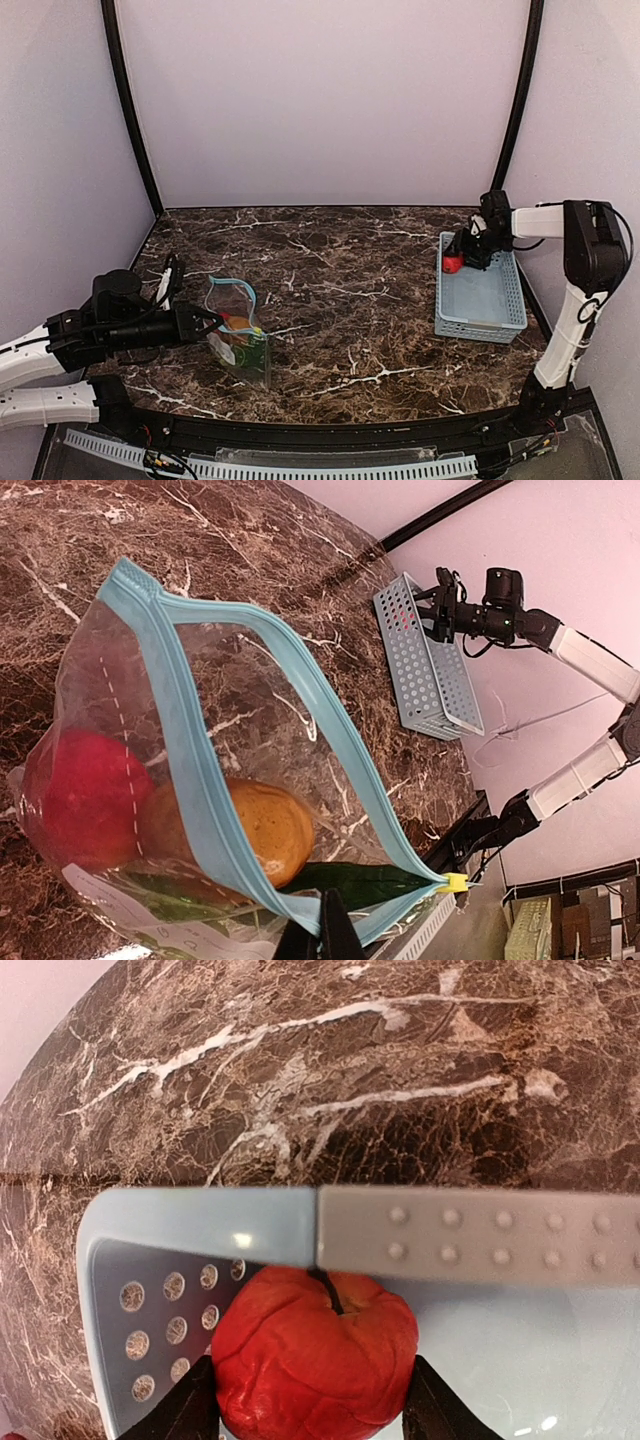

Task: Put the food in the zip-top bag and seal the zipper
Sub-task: Pick up the fake fruit from the bin, then place the fake fruit in the zipper food storage bag.

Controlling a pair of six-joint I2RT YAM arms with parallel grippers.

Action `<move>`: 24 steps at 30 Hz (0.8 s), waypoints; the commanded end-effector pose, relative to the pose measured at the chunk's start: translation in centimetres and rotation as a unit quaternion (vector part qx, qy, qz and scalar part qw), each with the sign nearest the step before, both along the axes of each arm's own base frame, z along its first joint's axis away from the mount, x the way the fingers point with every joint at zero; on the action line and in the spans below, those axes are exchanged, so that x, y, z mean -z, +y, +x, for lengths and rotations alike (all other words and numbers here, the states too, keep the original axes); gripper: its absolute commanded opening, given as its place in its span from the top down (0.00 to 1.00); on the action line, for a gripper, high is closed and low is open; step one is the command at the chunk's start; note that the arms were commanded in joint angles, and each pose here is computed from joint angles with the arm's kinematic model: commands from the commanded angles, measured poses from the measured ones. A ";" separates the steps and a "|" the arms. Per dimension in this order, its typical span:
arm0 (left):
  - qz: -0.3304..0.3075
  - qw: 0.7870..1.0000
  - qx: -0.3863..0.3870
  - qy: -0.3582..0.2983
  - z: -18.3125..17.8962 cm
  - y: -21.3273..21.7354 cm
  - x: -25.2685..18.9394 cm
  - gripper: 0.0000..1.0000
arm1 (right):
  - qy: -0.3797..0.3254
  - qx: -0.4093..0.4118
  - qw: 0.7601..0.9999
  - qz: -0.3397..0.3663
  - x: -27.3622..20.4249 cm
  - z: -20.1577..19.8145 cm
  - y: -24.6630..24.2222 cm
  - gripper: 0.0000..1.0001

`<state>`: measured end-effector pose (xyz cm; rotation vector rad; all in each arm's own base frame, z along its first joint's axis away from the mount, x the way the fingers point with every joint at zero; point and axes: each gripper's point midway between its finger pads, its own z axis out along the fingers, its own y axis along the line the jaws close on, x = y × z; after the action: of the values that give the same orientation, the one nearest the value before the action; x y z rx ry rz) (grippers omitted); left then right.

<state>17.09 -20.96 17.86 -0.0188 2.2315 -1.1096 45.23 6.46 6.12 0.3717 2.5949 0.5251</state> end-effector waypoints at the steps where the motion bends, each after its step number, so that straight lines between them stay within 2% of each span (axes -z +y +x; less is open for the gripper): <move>1: 0.002 1.000 -0.012 0.004 0.1 0.5 0.2 0.99 | -0.035 0.008 0.999 -0.019 -2.7 -0.8 -0.7 0.51; 12: -0.001 1.000 0.009 0.014 0.0 -0.6 0.5 0.99 | -0.070 0.011 0.996 -0.057 -7.7 -5.6 -2.0 0.56; 24: -0.009 0.999 0.049 0.012 0.3 -2.8 -0.1 0.99 | -0.131 -0.026 0.991 -0.003 -14.6 -11.2 0.7 0.63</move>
<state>17.24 -22.67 16.27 0.0177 2.3085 -1.1238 36.18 5.42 20.30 0.2624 2.3375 0.4660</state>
